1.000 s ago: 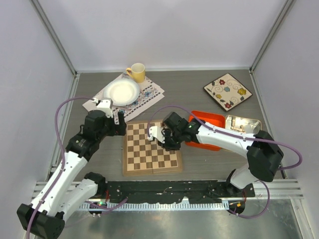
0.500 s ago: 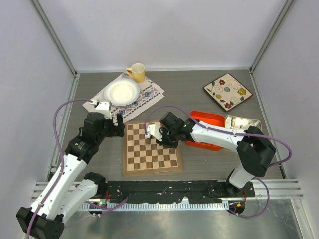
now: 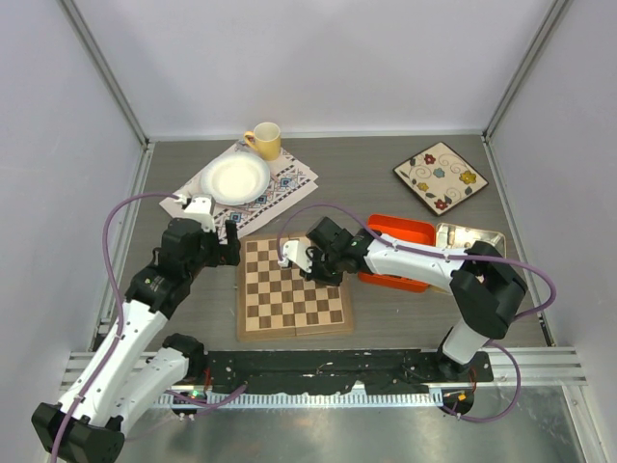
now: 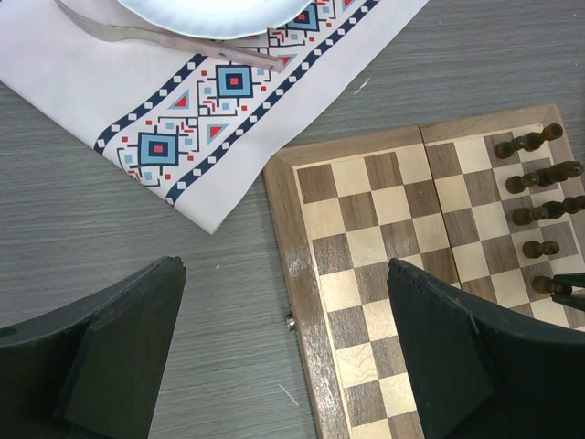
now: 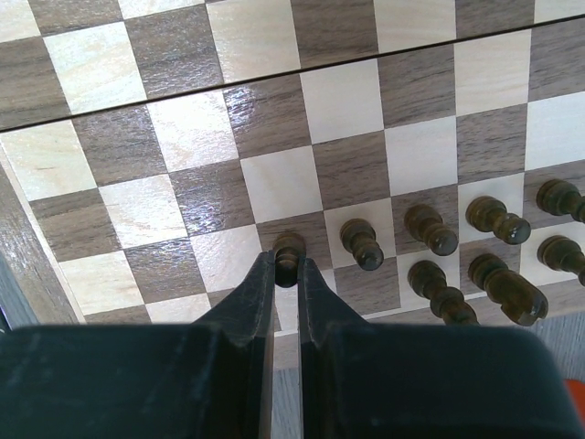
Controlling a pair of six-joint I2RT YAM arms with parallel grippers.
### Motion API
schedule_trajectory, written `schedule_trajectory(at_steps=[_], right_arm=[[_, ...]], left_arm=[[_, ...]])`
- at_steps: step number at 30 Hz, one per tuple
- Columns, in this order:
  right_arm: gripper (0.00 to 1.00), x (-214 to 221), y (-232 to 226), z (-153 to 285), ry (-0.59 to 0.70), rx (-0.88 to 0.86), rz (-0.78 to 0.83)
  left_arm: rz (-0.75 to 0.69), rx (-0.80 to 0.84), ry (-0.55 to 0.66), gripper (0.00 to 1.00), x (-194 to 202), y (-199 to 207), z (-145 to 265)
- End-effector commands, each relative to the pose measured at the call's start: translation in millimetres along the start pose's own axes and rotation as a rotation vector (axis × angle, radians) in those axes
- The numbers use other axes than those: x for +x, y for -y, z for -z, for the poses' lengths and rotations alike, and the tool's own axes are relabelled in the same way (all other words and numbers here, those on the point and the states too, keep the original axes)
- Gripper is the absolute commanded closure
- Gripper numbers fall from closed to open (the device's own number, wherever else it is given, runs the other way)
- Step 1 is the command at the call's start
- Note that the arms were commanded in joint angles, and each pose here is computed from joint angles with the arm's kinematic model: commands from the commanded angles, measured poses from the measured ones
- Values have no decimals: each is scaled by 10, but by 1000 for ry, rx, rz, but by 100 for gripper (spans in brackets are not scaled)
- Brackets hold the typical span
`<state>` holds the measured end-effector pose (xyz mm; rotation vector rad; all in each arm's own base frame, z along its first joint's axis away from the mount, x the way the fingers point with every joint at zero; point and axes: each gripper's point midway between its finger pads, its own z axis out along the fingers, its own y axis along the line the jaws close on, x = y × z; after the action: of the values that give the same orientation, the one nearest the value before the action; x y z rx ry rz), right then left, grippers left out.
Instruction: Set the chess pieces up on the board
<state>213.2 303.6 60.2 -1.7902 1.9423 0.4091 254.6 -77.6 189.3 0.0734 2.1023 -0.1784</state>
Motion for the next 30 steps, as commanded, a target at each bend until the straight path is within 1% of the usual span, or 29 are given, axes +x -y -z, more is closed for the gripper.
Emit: schedule_trajectory(at_steps=[1, 9, 12, 15, 18, 24, 30], right_arm=[[88, -209, 113, 31, 49, 44, 7], [84, -199, 94, 6, 41, 30, -5], [80, -228, 97, 24, 46, 29, -8], [73, -257, 107, 47, 50, 32, -10], [69, -284, 115, 61, 55, 32, -11], [68, -315, 116, 98, 61, 32, -13], [69, -272, 101, 77, 45, 25, -15]], left_arm=[[-1, 10, 52, 4, -122, 12, 3], [-3, 16, 51, 4, -117, 22, 1], [-3, 17, 52, 4, -120, 26, 1], [-3, 22, 54, 4, -125, 35, 4], [-2, 25, 57, 3, -130, 37, 10], [-1, 29, 62, 4, -141, 44, 20], [0, 32, 61, 4, -140, 50, 20]])
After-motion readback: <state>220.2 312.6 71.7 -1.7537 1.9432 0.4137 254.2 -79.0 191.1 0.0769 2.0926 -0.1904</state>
